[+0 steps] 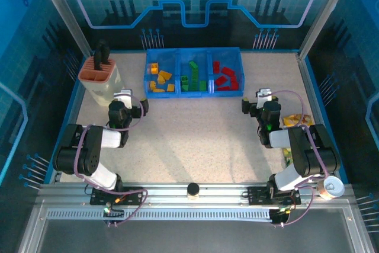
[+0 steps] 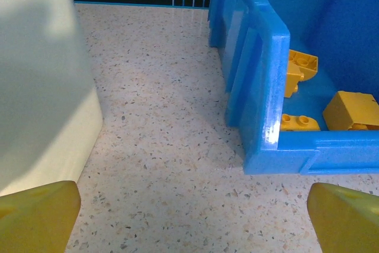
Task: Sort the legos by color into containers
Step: Reset both arms
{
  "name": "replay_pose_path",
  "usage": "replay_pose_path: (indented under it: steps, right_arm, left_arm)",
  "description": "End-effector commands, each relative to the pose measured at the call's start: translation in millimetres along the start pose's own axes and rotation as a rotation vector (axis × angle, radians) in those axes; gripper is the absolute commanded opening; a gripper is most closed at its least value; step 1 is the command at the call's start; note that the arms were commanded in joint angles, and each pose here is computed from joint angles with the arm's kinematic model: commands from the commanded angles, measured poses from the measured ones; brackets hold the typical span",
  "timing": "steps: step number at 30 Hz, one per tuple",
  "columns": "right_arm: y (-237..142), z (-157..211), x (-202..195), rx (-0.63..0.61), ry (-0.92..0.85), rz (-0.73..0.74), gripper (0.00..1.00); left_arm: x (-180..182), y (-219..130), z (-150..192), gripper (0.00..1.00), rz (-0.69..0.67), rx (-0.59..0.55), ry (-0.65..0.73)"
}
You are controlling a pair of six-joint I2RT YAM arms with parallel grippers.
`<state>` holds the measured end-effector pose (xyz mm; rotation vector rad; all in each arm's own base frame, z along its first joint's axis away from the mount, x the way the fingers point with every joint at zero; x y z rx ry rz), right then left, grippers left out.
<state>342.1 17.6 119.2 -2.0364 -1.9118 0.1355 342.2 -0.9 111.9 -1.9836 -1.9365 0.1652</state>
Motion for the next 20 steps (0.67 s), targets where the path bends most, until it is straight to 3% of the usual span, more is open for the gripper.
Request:
replay_pose_path:
  steps: [1, 20]
  right_arm:
    - [-0.6, 1.6, 1.1, 0.007, -0.011, -0.004, 1.00]
    - [-0.3, 0.6, 1.4, 0.007, -0.012, -0.015, 1.00]
  left_arm:
    - [-3.3, -1.1, -3.8, 0.99, 0.024, -0.016, 0.010]
    - [-1.9, -0.8, -4.0, 0.99, 0.065, -0.021, -0.009]
Point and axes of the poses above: each hand's point on the last joint's axis, 136 mm out from that joint toward the fingers, its own y axis out along the fingers, its own x axis along the line the jaws close on, z = x × y, the point moved 6 cm from there along -y, back along the fingers, and after that the axes turned 15 degrees about y, right-handed, at the moved point
